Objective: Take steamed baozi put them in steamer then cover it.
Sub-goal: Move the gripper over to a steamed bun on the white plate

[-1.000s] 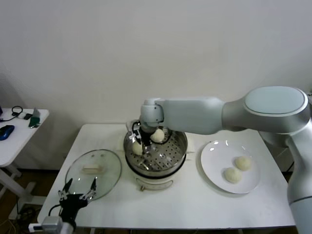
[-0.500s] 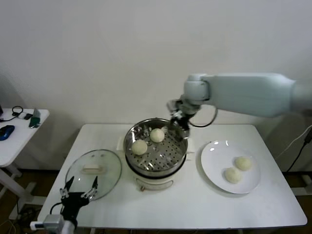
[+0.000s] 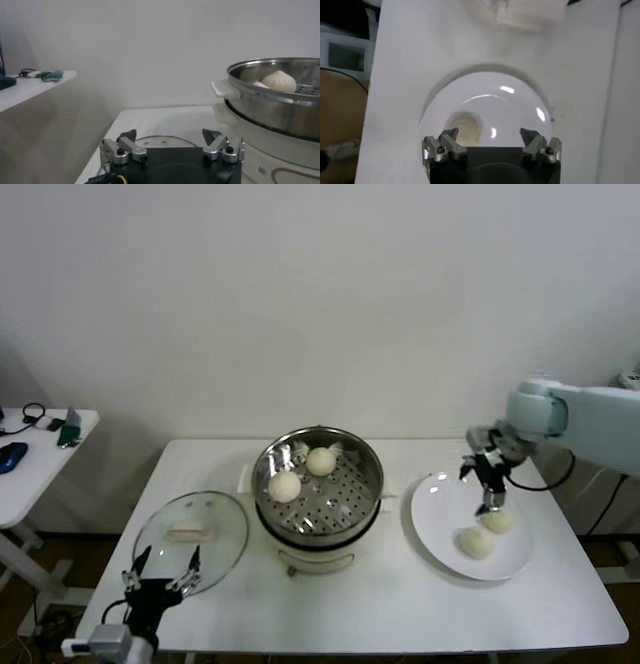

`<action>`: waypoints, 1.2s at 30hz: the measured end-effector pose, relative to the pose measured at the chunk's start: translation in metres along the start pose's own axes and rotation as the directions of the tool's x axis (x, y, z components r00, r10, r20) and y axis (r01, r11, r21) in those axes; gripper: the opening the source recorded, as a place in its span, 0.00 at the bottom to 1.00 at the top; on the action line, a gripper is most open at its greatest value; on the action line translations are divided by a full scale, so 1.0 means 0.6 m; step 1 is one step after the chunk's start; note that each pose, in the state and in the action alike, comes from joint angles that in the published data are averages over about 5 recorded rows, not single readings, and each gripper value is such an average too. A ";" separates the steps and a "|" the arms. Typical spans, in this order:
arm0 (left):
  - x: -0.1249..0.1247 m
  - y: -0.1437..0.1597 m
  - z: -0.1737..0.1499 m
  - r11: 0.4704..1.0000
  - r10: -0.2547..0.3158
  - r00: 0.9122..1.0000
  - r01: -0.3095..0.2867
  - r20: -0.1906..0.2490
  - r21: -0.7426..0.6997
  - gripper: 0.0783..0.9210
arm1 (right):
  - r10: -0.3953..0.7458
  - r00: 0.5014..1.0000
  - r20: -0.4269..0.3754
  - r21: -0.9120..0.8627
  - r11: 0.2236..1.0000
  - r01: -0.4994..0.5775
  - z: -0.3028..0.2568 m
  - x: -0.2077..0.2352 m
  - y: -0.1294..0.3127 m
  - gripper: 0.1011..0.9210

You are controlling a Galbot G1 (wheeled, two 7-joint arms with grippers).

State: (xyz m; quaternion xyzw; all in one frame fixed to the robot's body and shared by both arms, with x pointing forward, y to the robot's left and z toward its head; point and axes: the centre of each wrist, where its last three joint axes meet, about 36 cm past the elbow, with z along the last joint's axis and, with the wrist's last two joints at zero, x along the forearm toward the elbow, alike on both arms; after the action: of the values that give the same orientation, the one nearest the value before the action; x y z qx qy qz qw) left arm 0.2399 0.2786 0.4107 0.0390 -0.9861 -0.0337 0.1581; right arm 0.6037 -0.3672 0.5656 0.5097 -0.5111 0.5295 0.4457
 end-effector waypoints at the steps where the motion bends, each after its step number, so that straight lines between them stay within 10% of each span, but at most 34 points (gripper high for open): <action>1: 0.001 0.000 0.000 1.000 -0.001 1.000 0.001 -0.001 0.000 0.88 | -0.006 1.000 -0.003 -0.005 1.000 0.006 0.005 -0.012 0.004 0.88; 27: 0.014 0.000 0.003 1.000 -0.015 1.000 0.015 -0.006 -0.004 0.88 | -0.018 0.999 -0.038 -0.085 0.996 0.015 0.045 -0.176 0.029 0.87; 36: 0.012 0.000 0.002 1.000 -0.014 1.000 0.014 -0.005 -0.004 0.88 | -0.008 1.000 -0.025 -0.088 0.996 0.005 0.045 -0.183 0.028 0.68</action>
State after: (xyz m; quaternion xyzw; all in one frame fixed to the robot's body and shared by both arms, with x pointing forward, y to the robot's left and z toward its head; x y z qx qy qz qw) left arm 0.2325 0.2778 0.4117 0.0459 -0.9853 -0.0366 0.1604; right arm 0.5985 -0.3898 0.4535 0.4844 -0.5265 0.5116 0.4759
